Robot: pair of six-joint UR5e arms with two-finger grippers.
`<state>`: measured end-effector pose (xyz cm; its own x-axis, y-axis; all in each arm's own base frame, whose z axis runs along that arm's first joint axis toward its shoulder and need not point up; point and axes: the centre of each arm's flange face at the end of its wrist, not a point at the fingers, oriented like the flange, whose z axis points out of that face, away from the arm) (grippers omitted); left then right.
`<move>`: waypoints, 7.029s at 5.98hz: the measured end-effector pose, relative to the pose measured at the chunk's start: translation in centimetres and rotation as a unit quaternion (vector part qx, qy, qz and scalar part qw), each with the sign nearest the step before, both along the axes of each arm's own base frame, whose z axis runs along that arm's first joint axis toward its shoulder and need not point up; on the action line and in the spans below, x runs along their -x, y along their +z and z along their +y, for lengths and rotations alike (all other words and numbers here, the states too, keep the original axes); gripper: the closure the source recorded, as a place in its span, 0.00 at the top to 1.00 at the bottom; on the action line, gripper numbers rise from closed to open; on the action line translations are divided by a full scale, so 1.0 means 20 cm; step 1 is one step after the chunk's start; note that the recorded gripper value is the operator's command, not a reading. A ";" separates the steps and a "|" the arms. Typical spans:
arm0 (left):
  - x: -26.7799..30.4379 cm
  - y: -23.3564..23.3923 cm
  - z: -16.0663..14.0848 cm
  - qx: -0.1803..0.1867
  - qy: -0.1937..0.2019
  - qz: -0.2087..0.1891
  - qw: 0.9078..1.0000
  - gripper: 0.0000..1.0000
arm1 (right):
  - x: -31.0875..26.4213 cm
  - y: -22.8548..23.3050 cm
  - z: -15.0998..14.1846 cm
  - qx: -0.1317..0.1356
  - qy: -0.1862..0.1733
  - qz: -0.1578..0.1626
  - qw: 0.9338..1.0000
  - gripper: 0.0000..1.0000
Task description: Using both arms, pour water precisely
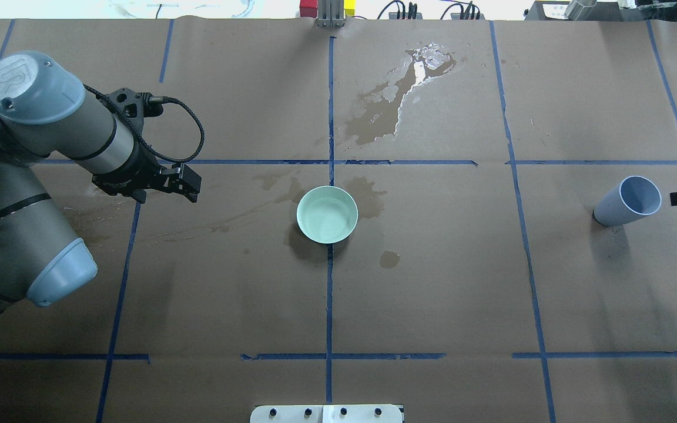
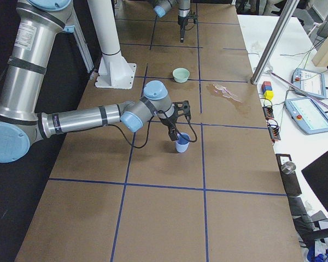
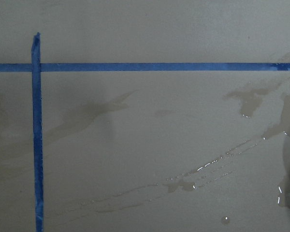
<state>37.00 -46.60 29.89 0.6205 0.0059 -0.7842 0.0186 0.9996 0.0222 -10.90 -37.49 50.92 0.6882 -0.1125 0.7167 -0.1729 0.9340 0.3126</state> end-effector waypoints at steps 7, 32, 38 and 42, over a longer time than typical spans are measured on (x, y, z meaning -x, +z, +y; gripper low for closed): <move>0.00 0.02 0.00 0.007 -0.003 -0.002 1.000 1.00 | 0.58 0.53 0.33 -0.132 0.130 0.026 0.982 1.00; 0.00 0.01 0.00 0.006 -0.005 -0.002 1.000 1.00 | 0.70 0.04 -0.03 -0.344 0.169 0.051 0.922 0.00; -0.01 -0.01 0.00 0.005 -0.005 0.001 1.000 1.00 | 1.40 -0.81 -0.21 -0.357 0.132 0.084 0.921 0.00; -0.01 -0.01 0.00 0.005 -0.005 0.001 1.000 1.00 | 2.06 -1.34 0.03 -0.374 0.099 0.206 0.899 0.00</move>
